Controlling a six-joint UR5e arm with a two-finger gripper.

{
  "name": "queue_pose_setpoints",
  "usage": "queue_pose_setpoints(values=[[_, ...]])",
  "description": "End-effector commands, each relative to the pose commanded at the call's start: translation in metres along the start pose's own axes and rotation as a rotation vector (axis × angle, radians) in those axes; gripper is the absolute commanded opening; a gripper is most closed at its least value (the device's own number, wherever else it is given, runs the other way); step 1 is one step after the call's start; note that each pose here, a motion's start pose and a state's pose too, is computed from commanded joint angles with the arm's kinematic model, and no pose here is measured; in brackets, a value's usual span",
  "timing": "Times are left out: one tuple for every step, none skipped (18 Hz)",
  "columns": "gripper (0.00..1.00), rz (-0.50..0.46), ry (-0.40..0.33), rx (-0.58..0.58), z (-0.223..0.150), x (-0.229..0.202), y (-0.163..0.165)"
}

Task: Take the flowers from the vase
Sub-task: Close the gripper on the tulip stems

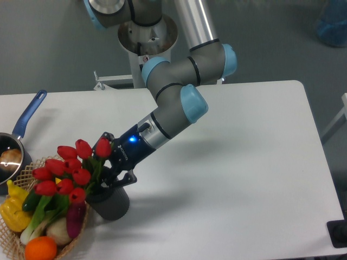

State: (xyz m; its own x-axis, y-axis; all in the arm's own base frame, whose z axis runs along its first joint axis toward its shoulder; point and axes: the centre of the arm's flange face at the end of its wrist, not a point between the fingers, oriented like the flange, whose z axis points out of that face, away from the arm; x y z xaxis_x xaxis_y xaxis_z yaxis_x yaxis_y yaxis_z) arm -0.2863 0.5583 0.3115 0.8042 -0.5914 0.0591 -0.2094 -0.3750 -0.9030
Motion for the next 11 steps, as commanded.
queue_pose_setpoints(values=[[0.48, -0.001, -0.001, 0.000, -0.0008, -0.0004, 0.0003], [0.48, -0.002, -0.001, 0.000, -0.0005, -0.0001, 0.0010], [0.48, -0.003, -0.002, 0.002, -0.0013, -0.0005, 0.0012], [0.48, -0.003, -0.001, 0.006, -0.0019, -0.0005, 0.0017], [0.48, -0.006, 0.000, 0.009, -0.0014, 0.0003, 0.0027], [0.48, -0.009, -0.001, 0.012, -0.0028, 0.0005, 0.0035], [0.48, -0.010, -0.002, 0.015, -0.0039, 0.0003, 0.0050], [0.47, -0.012, -0.002, 0.021, -0.0047, 0.0001, 0.0049], [0.47, -0.015, -0.001, 0.028, -0.0052, 0.0002, 0.0051], [0.46, -0.017, -0.002, 0.034, -0.0069, 0.0001, 0.0051], [0.45, -0.019, -0.003, 0.040, -0.0083, -0.0003, 0.0058]])
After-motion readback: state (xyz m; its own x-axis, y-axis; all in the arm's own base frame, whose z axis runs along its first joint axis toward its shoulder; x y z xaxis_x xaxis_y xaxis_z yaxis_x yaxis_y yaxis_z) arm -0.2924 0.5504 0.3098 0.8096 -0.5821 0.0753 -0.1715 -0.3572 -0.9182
